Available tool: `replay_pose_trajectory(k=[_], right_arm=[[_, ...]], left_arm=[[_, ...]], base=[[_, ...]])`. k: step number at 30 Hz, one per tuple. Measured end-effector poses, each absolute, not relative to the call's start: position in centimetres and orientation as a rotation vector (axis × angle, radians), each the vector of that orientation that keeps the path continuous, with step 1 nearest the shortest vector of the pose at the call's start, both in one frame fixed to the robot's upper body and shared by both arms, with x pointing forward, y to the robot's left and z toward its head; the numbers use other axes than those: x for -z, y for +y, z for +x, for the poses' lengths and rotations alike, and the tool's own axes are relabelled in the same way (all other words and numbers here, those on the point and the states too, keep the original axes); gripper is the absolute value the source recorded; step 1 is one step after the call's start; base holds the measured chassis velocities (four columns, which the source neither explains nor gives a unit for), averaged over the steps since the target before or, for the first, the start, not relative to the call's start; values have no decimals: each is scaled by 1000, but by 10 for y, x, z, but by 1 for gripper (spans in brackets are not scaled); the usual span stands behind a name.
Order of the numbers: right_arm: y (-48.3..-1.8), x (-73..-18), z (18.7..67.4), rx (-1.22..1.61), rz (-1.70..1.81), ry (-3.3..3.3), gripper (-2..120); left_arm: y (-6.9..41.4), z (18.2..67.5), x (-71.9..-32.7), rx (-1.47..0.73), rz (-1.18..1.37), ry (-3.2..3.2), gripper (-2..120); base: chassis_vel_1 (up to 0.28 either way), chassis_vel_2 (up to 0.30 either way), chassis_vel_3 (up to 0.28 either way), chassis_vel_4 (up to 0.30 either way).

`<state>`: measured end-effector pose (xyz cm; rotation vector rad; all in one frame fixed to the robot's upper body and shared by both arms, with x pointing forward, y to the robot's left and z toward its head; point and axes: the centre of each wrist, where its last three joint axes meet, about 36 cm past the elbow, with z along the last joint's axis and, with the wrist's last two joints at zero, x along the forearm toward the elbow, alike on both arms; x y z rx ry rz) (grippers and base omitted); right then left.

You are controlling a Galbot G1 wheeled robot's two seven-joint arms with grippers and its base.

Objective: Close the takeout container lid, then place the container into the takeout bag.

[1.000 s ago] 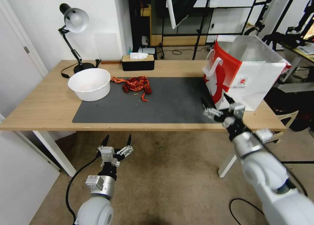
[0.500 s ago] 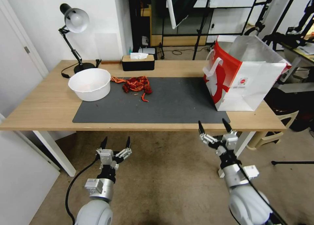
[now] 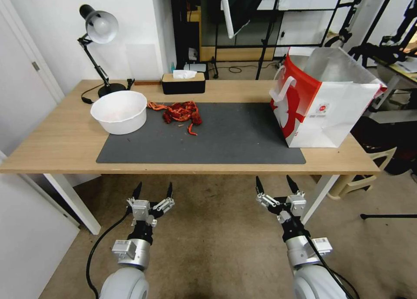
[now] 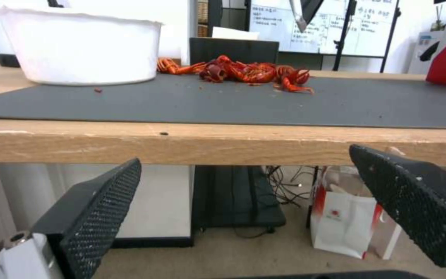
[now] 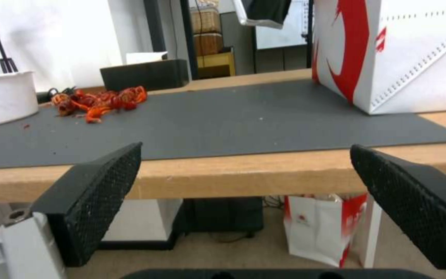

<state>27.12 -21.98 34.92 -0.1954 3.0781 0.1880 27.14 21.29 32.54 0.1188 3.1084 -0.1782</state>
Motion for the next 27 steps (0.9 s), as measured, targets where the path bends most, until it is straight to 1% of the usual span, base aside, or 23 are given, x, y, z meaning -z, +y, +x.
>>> replay_pose_trajectory(k=[27], right_arm=[[-220,-349,272,-191,-196,3082,100]], left_arm=[[213,272,-326,174,115,3106,100]], base=[[0,0,0,0]])
